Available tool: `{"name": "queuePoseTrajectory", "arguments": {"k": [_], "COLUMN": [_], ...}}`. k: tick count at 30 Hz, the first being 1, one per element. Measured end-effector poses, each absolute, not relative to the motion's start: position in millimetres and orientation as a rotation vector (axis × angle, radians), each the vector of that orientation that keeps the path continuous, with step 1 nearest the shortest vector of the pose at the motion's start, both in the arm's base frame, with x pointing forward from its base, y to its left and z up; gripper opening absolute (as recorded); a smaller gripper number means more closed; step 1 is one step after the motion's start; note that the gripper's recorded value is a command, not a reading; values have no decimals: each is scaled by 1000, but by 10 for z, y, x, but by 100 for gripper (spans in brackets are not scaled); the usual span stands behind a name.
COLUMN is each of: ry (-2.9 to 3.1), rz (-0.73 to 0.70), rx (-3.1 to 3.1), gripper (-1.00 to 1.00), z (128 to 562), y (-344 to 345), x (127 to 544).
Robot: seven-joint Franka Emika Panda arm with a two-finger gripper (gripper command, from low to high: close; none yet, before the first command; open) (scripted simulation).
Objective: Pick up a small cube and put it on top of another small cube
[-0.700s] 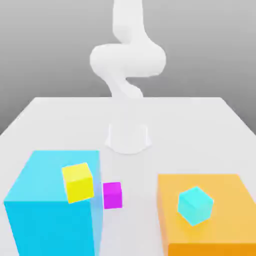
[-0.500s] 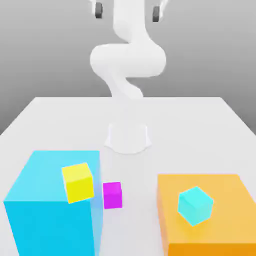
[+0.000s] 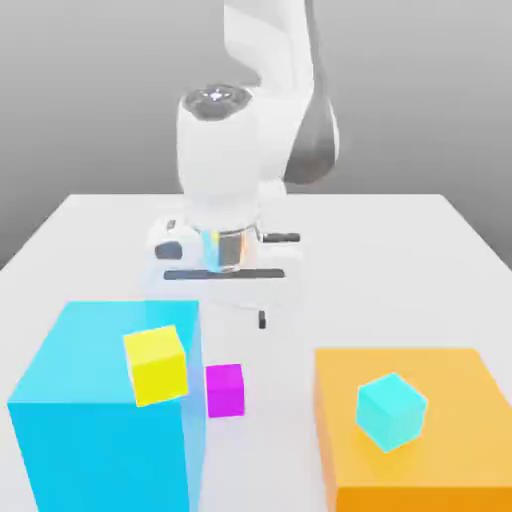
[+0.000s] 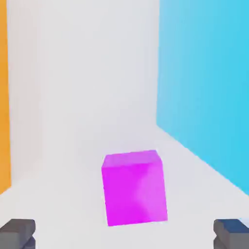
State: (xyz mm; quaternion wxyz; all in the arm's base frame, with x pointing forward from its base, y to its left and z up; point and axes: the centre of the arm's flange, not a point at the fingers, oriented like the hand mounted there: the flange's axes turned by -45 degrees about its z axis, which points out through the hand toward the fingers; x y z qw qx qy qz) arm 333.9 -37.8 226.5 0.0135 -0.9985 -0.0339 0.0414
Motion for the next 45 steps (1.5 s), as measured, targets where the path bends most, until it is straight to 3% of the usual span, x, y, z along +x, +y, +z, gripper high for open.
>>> {"name": "queuePoseTrajectory", "arguments": {"k": [7,15,16,23,33,45], "ry": [-198,-189,-189,-188,-150,570], "rz": [12,0,0,1,-24,185], "rx": [-3131,-3138,-3137,-3137,-3134,-2933], "gripper": [0,0,-100,-100,-100,-100], "z": [1930,1365,1317,1320,1999,2632], "y": [-430,-449,-448,-446,-457,-1099], "x": [3189,3189,3181,3182,3255,3330]}}
